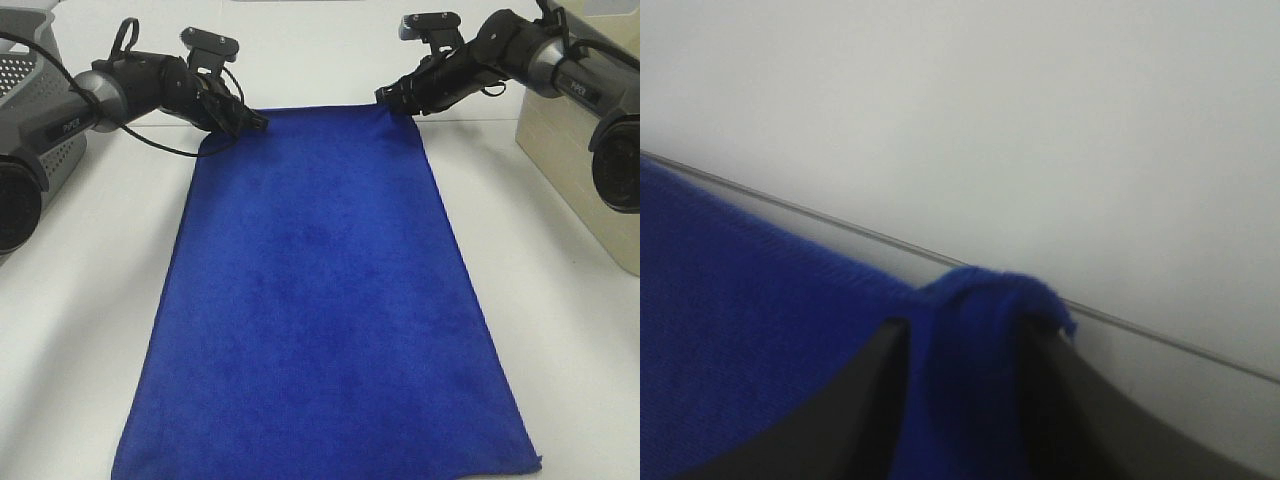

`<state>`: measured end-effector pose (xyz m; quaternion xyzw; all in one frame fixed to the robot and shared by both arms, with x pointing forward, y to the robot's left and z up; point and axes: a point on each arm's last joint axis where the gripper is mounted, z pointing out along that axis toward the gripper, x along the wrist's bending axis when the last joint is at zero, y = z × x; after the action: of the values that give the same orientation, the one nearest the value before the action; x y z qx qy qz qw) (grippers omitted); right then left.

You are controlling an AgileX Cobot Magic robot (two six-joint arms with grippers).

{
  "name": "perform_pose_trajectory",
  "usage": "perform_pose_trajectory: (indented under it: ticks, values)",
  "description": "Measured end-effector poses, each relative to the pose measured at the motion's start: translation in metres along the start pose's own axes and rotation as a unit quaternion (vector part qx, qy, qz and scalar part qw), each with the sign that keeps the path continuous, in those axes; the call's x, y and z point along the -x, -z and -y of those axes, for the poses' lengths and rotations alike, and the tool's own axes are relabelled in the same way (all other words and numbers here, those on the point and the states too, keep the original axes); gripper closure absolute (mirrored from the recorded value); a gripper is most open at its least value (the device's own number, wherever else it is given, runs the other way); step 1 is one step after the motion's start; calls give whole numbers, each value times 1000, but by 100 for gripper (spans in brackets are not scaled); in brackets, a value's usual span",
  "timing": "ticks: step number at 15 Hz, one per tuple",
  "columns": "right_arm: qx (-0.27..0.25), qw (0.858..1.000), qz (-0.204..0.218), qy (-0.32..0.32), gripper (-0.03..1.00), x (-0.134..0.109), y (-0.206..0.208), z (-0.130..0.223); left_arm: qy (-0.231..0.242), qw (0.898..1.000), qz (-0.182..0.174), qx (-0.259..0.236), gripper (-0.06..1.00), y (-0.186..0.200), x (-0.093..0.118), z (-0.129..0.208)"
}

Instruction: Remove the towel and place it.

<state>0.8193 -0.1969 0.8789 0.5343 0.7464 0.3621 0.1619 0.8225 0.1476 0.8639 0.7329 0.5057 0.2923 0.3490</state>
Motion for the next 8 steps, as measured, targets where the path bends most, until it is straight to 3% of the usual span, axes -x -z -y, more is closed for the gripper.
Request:
perform_pose_trajectory:
  ticks: [1,2,3,5,8]
  values:
    - [-5,1000,1,2,40,1,0,1,2,1000,-1,4,59,0,0,-1]
    - [-18,1000,1,8,20,3,1,3,11,1000,-1,5,29,0,-1,-1]
    - [-27,1000,1,14,16,2,3,3,12,1000,-1,5,20,0,-1,-1]
    - [-38,999,-1,24,14,0,13,-3,11,1000,0,-10,14,3,-1,-2]
    - [-50,998,-18,26,14,-10,45,-26,-1,999,0,-53,13,25,-3,-19]
